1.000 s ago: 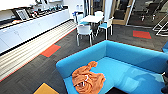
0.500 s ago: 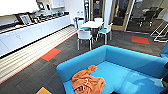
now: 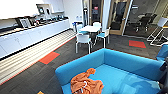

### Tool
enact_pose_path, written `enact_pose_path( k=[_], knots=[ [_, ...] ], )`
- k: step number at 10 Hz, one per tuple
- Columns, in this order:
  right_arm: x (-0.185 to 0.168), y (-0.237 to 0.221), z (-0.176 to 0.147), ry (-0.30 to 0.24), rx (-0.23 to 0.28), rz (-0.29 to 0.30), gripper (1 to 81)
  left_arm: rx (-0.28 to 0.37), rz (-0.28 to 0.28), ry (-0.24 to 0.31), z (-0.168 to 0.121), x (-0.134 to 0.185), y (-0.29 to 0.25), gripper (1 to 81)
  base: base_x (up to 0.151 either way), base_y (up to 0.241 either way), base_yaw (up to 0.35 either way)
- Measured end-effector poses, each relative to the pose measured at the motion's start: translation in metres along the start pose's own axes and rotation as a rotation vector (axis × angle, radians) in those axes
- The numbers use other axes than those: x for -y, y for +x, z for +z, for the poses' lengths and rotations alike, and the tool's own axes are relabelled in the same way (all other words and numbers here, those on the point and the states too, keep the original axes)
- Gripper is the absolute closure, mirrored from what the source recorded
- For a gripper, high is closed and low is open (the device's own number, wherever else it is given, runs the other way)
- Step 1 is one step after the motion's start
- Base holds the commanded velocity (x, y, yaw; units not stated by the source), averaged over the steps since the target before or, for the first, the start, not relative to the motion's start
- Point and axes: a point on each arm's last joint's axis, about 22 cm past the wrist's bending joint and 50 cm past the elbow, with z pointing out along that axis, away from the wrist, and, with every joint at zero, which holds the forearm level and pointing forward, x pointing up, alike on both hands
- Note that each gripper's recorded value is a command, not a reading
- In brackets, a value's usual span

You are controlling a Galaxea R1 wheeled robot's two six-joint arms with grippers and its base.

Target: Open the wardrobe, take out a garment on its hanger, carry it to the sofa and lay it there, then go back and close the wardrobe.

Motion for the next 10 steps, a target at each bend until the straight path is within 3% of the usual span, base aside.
enact_pose_path(
  k=[2, 4, 7, 10],
  knots=[
    [-0.002, -0.011, -0.002, -0.009, -0.017, 0.056, 1.0, 0.074, 0.026, -0.05, 0.029, -0.036, -0.032, 1.0, 0.0, 0.0, 0.0],
    [-0.001, -0.023, -0.004, -0.014, -0.027, 0.099, 1.0, 0.116, 0.063, -0.02, 0.041, -0.029, -0.038, 1.0, 0.0, 0.0, 0.0],
    [0.001, -0.019, -0.004, -0.011, -0.037, 0.098, 1.0, 0.131, 0.063, -0.001, 0.067, -0.052, -0.05, 1.0, 0.0, 0.0, 0.0],
    [-0.001, 0.015, -0.004, -0.012, -0.113, 0.065, 1.0, 0.081, 0.094, 0.055, 0.08, -0.053, -0.031, 1.0, 0.0, 0.0, 0.0]
  ],
)
